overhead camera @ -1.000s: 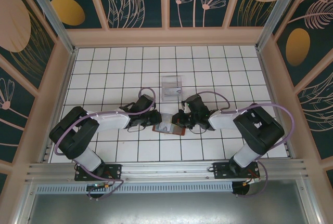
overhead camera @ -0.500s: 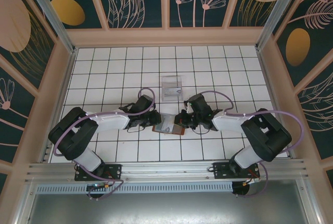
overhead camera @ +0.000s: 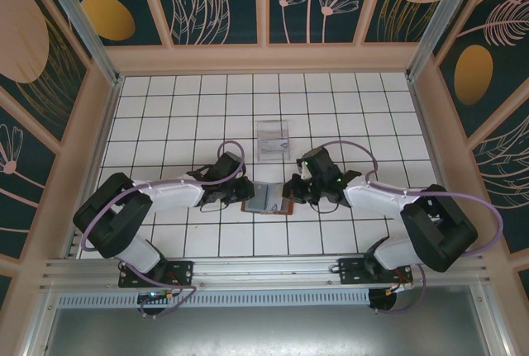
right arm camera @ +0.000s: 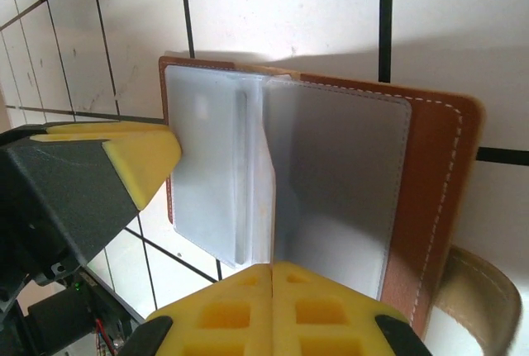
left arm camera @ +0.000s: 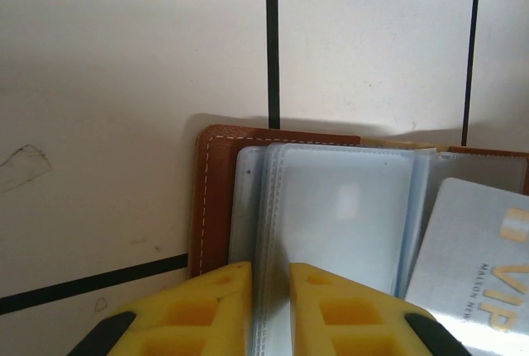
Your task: Take the credit cards out of the card holder
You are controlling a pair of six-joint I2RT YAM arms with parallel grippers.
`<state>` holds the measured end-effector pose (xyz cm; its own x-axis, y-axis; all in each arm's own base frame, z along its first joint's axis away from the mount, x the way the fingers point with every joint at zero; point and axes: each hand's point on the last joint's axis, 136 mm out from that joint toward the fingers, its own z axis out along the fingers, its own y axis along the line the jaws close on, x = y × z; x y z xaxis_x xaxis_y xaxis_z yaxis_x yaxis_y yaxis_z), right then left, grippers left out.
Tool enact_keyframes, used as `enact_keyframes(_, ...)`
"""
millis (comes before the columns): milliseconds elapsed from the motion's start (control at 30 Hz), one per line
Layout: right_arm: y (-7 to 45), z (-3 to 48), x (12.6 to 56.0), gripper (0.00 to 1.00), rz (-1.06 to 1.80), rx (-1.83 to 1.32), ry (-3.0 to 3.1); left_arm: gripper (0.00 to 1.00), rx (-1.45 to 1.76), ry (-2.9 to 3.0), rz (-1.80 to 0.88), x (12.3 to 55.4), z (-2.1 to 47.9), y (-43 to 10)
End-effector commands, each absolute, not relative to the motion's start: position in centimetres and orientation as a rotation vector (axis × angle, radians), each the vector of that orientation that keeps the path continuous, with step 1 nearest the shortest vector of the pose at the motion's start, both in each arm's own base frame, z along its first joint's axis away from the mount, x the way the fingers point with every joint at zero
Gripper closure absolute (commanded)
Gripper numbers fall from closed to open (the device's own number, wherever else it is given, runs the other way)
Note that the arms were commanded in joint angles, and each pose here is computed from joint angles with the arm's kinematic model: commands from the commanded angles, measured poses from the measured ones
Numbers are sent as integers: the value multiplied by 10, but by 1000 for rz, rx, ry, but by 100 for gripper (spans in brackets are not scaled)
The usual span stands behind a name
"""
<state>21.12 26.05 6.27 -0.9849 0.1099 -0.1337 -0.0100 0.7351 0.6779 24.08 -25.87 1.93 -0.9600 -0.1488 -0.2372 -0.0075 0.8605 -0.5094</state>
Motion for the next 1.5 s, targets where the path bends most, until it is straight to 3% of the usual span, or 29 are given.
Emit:
enact_keyframes(0,253,74,222,97,976,30,2757,80,-198,2962,-507,201,-21,-216)
enact_keyframes(567,250,146,272,98,545,-681,2527,75,-235,2902,-601,207,-6,-224)
enact_keyframes(1000,252,160,307,100,98,-1551,2029,67,-214,2855,-586,219,7,-225)
enact_keyframes(1467,262,146,323,100,-3,-2004,1844,61,-170,2811,-566,232,27,-230)
